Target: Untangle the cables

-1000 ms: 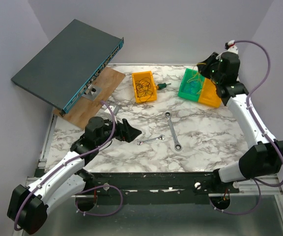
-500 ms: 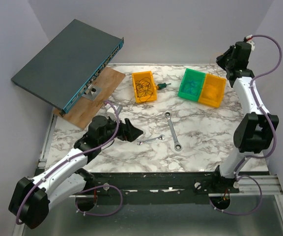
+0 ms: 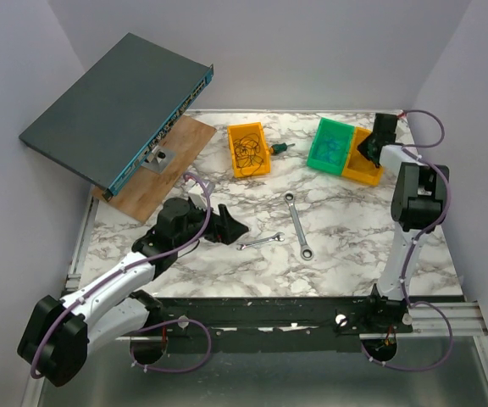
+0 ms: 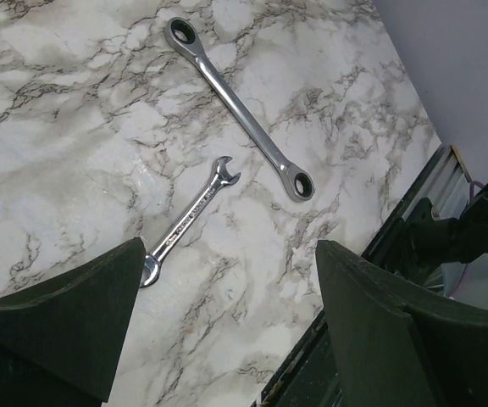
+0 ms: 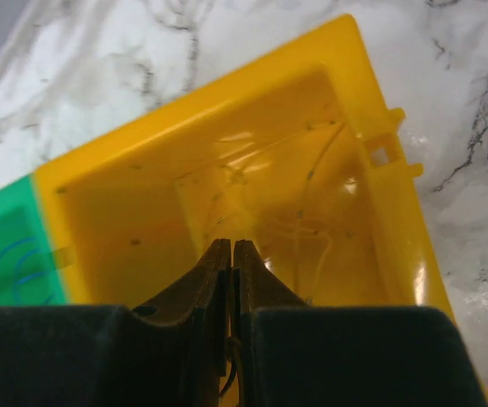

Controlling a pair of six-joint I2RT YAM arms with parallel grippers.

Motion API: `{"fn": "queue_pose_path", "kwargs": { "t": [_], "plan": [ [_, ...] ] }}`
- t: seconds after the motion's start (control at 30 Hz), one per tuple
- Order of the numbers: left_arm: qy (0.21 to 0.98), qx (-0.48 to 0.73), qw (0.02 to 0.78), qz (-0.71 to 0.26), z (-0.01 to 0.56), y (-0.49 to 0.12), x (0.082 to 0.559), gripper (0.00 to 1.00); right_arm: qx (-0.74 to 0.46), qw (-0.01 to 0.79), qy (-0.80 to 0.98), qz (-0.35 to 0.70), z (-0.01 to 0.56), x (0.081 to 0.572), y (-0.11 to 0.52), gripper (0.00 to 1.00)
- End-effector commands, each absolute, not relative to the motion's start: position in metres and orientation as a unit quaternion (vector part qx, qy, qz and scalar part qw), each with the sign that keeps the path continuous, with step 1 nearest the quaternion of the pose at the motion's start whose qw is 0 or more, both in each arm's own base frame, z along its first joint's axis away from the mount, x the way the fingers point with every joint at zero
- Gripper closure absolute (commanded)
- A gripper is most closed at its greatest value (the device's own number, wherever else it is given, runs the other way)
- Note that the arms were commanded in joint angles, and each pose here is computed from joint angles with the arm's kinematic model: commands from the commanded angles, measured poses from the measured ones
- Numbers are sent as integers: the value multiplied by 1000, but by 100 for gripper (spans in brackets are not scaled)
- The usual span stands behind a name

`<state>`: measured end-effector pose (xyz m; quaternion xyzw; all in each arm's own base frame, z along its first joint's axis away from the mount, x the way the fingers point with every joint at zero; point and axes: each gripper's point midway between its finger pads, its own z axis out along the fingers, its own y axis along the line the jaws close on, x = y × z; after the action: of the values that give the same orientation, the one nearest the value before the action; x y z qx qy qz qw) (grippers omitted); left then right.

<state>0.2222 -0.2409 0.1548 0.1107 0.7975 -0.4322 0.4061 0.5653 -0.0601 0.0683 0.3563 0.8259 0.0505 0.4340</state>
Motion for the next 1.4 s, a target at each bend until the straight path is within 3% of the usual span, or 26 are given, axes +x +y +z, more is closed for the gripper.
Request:
{"fn": "queue_pose_path", "kwargs": {
  "t": [0.0, 0.17, 0.47, 0.8, 0.9, 0.93, 1.3, 1.33, 1.37],
  "plan": [
    [781, 124, 430, -437, 169, -245, 227, 16, 390, 408, 826, -10, 29, 559, -80, 99],
    [780, 127, 428, -438, 169, -247, 226, 16, 391, 357, 847, -44, 8, 551, -83, 87],
    [778, 131, 429, -440, 171, -247, 222, 16, 365, 426, 827, -37, 95, 545, -82, 50],
    [776, 133, 432, -439, 172, -244, 215, 16, 363, 448, 816, -31, 153, 532, -81, 46],
    [777, 133, 432, -439, 171, -242, 213, 16, 361, 448, 818, -28, 162, 527, -79, 25],
    [776, 133, 433, -439, 172, -242, 213, 16, 359, 447, 819, -25, 164, 526, -78, 22],
    [780, 133, 429, -436, 171, -244, 213, 16, 280, 442, 843, 124, 174, 501, -17, 26],
    [781, 130, 430, -433, 170, -243, 215, 14, 258, 452, 839, 157, 183, 496, -4, 27],
    [785, 123, 432, -427, 169, -241, 216, 3, 243, 456, 837, 181, 183, 487, 6, 26]
  ]
}}
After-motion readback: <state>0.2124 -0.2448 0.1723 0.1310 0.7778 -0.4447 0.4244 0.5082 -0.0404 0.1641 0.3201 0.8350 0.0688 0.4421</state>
